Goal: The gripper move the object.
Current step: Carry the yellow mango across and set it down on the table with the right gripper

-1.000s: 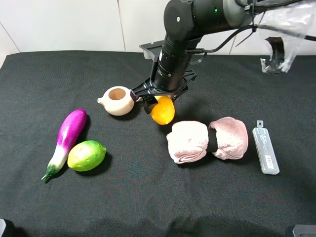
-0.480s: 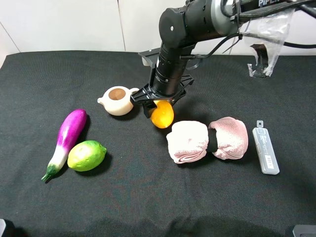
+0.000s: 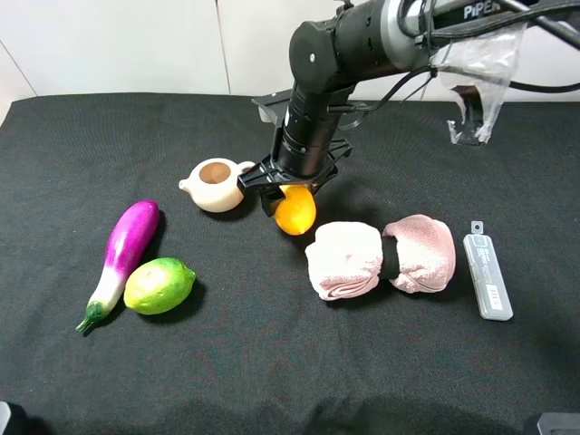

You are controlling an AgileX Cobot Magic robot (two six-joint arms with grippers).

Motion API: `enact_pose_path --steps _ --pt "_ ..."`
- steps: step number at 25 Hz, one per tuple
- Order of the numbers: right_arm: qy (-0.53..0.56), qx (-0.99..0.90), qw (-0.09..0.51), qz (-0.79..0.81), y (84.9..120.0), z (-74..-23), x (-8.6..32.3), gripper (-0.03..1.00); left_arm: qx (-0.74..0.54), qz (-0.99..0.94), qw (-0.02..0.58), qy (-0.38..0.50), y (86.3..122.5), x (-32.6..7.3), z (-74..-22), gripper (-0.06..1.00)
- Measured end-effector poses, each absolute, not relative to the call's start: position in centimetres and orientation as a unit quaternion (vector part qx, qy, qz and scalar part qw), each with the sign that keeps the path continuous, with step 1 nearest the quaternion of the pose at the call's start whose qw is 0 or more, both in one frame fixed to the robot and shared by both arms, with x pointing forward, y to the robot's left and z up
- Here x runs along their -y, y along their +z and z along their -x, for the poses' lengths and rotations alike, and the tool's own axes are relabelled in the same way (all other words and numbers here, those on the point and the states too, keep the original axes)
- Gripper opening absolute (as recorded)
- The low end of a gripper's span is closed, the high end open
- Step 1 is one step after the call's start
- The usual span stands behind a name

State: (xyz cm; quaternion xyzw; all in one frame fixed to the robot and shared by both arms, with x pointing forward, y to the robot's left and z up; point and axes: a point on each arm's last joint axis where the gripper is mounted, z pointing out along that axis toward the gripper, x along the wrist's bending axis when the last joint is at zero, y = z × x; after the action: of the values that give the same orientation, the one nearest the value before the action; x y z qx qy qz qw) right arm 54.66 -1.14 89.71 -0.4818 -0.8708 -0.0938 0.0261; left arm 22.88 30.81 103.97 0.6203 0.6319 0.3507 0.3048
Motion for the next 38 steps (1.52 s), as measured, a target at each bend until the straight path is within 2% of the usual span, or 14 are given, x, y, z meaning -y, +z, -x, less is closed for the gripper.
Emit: enact_pose_path --steps 8,33,35,38 --pt "-0.08 0.872 0.032 0.482 88.3 -54.6 1.1 0.47 -0.632 -0.62 0.305 0.351 104.0 -30.8 -22.9 0.79" --pt "-0.084 0.871 0.041 0.483 88.3 -54.6 1.0 0.47 -0.632 -0.62 0.305 0.351 104.0 -30.8 -22.9 0.79" --pt "-0.084 0.87 0.041 0.483 88.3 -54.6 1.0 0.51 -0.632 -0.62 0.305 0.351 104.0 -30.8 -22.9 0.79" --pt "-0.084 0.87 0.041 0.483 88.3 -54.5 1.0 0.63 -0.632 -0.62 0.305 0.351 104.0 -30.8 -22.9 0.79"
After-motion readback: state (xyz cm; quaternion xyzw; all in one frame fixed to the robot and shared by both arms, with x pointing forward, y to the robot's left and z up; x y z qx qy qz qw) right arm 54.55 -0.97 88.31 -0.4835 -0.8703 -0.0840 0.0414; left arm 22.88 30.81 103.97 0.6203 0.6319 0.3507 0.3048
